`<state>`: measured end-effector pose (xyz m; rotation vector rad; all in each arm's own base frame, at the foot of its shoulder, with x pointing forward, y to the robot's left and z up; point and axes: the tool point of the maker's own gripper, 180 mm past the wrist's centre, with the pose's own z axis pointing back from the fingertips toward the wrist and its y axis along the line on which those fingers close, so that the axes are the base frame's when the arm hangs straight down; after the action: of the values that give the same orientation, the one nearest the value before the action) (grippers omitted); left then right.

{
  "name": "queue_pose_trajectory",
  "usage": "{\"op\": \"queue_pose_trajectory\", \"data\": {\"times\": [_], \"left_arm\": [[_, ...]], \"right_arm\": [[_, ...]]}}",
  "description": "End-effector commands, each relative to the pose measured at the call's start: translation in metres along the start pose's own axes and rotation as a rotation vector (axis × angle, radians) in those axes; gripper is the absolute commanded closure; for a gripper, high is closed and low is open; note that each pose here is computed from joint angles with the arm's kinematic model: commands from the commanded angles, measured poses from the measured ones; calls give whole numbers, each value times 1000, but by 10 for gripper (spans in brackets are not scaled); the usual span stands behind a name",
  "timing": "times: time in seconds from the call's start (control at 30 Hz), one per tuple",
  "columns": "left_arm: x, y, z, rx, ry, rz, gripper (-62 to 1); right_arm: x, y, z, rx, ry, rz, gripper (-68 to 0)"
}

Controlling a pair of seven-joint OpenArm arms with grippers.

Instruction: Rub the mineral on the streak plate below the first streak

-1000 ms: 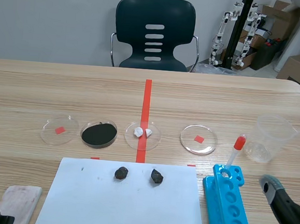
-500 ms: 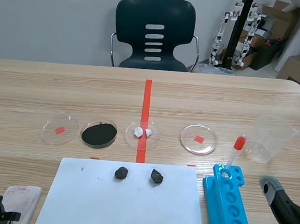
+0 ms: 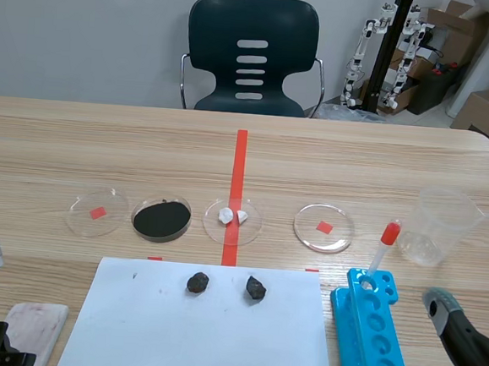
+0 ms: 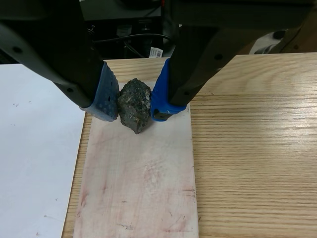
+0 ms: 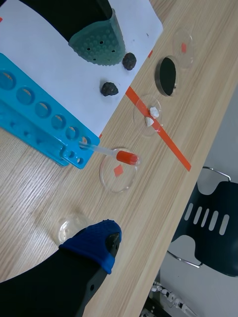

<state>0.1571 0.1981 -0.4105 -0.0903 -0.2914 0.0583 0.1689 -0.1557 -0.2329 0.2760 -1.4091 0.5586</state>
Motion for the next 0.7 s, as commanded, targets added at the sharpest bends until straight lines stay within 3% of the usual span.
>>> {"op": "queue_pose_trajectory", "data": {"times": [0.0, 0.2, 0.4, 0.53, 0.67], "left_arm": [[1, -5, -1, -17, -14, -7, -116], [0, -25, 0, -126, -8, 6, -116], [0, -33, 1, -172, -8, 12, -116], [1, -30, 1, -152, -6, -3, -116], [-3, -15, -1, -68, 12, -12, -116]], "right_arm": [[10, -1, -3, 3, -35, 8, -679], [10, -1, -3, 3, -35, 8, -679], [10, -1, -3, 3, -35, 8, -679], [10, -1, -3, 3, -35, 8, -679], [10, -1, -3, 3, -35, 8, -679]]}}
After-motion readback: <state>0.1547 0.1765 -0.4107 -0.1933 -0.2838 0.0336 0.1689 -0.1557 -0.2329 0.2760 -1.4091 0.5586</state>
